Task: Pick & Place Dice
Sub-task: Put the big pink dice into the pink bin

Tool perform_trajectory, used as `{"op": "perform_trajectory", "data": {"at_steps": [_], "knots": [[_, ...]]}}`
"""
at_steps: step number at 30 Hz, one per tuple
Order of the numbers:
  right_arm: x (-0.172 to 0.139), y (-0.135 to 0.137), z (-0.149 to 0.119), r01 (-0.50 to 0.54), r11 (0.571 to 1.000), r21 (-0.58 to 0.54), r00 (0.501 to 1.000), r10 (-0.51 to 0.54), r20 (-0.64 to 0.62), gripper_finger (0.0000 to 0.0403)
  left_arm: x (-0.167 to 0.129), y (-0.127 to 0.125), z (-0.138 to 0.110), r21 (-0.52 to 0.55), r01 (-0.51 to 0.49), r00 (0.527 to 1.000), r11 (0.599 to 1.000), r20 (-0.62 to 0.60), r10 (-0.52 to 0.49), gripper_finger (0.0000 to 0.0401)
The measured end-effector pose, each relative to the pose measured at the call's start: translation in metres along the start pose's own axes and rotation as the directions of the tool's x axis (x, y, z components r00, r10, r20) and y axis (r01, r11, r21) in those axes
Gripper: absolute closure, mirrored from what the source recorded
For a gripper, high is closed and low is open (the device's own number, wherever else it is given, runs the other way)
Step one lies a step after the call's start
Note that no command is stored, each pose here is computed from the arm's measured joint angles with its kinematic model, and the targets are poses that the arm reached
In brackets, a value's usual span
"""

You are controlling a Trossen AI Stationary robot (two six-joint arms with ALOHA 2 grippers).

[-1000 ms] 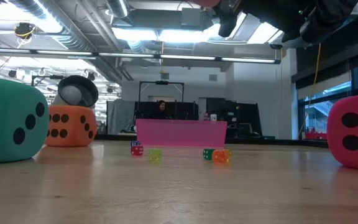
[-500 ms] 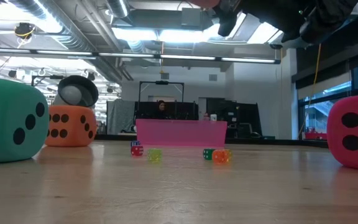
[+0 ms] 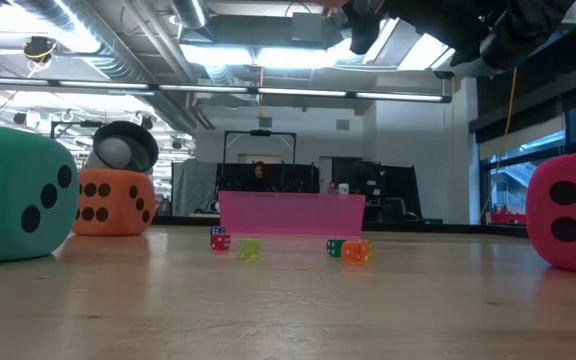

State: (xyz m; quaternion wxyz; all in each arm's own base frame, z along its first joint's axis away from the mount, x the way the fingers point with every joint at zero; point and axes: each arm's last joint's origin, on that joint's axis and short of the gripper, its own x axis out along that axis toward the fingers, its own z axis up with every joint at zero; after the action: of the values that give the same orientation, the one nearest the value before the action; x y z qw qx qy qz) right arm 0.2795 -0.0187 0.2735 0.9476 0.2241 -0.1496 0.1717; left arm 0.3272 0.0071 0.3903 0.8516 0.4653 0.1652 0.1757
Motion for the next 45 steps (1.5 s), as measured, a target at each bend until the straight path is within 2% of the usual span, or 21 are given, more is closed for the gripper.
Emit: {"op": "perform_trajectory", "data": {"at_steps": [27,32,41,45], "knots": [[-0.006,-0.005,0.008,-0.015,1.000,-0.024,0.999,0.014,-0.030,0.0071,-0.008,-0.007,0.009,0.036,-0.027,0.998,0.999,-0.059,0.029,0.0026],[-0.006,-0.005,0.008,-0.008,1.000,-0.018,0.999,0.008,-0.039,0.0071,-0.009,-0.009,0.010,-0.012,-0.031,0.996,0.999,-0.080,0.030,0.0026],[-0.007,-0.007,0.010,-0.003,0.999,-0.044,0.999,0.002,-0.033,0.0072,-0.016,-0.011,0.016,0.022,-0.092,0.983,0.995,-0.155,0.095,0.0026],[-0.009,-0.008,0.014,-0.011,0.999,-0.053,1.000,0.011,-0.017,0.0072,-0.026,-0.005,0.021,0.043,-0.134,0.970,0.990,-0.200,0.140,0.0026]]}}
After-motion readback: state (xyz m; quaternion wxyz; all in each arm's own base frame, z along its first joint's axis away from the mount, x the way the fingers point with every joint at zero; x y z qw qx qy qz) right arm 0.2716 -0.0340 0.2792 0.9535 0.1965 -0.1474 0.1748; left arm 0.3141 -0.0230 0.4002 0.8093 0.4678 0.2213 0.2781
